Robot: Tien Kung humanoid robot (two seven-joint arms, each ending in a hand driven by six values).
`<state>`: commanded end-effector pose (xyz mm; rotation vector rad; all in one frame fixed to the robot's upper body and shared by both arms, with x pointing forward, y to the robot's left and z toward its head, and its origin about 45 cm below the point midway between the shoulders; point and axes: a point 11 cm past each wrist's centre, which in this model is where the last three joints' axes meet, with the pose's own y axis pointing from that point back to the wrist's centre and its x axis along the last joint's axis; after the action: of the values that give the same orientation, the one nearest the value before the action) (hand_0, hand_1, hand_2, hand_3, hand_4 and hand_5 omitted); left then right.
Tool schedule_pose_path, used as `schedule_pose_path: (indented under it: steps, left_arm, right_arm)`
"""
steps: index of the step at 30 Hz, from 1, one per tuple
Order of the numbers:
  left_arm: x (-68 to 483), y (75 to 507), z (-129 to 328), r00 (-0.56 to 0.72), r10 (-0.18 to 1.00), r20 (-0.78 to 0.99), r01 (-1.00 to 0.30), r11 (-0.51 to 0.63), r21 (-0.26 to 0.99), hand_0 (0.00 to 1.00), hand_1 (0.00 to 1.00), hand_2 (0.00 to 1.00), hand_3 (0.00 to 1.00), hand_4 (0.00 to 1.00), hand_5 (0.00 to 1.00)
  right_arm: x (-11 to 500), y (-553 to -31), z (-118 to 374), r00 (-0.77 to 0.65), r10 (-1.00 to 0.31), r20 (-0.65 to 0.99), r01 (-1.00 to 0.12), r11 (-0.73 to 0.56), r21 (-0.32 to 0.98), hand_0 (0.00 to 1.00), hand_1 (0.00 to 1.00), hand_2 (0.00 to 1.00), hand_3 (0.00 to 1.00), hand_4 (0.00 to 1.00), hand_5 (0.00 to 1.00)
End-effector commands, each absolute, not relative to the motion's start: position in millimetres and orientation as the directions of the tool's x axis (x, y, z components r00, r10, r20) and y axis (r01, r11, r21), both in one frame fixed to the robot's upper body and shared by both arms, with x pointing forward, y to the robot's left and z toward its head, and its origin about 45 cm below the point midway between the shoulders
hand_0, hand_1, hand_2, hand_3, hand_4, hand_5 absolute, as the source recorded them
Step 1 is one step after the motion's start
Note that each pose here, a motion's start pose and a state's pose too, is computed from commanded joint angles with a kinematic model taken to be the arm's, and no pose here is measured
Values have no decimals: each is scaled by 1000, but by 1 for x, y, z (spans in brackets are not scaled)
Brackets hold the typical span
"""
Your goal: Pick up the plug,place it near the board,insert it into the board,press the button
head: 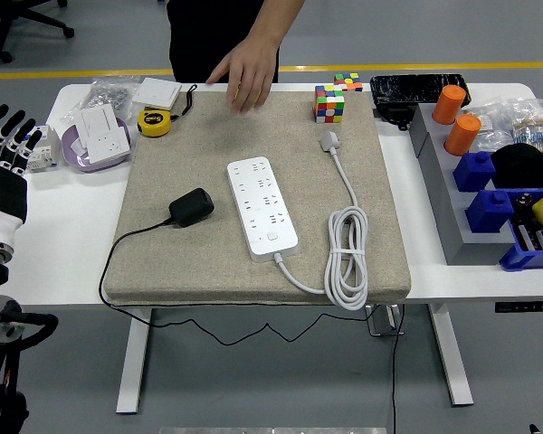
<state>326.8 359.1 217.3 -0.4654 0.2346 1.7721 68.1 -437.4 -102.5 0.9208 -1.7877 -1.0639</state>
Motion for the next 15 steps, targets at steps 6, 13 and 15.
schedule_pose_path:
  steps: [6, 13, 15]
  left_arm:
    - [327, 362, 211, -241, 899, -364, -956, -284, -68, 720, 617, 567, 627, 998, 992]
    - [320, 361, 197, -269, 914, -303, -955, -294, -38, 707, 616, 581, 599, 998, 826]
    - [320, 360, 196, -269, 920, -285, -956, -290, -33, 703, 614, 587, 611, 998, 772]
  right_arm:
    - [71, -444, -99, -240, -899, 365, -167, 409, 897, 764, 742, 743, 802, 998, 872]
    - [75, -436, -101, -128, -914, 385, -198, 404, 893, 764, 750, 751, 807, 998, 832]
    - [76, -432, -103, -95, -918, 385, -203, 396, 895, 763, 753, 753, 805, 998, 833]
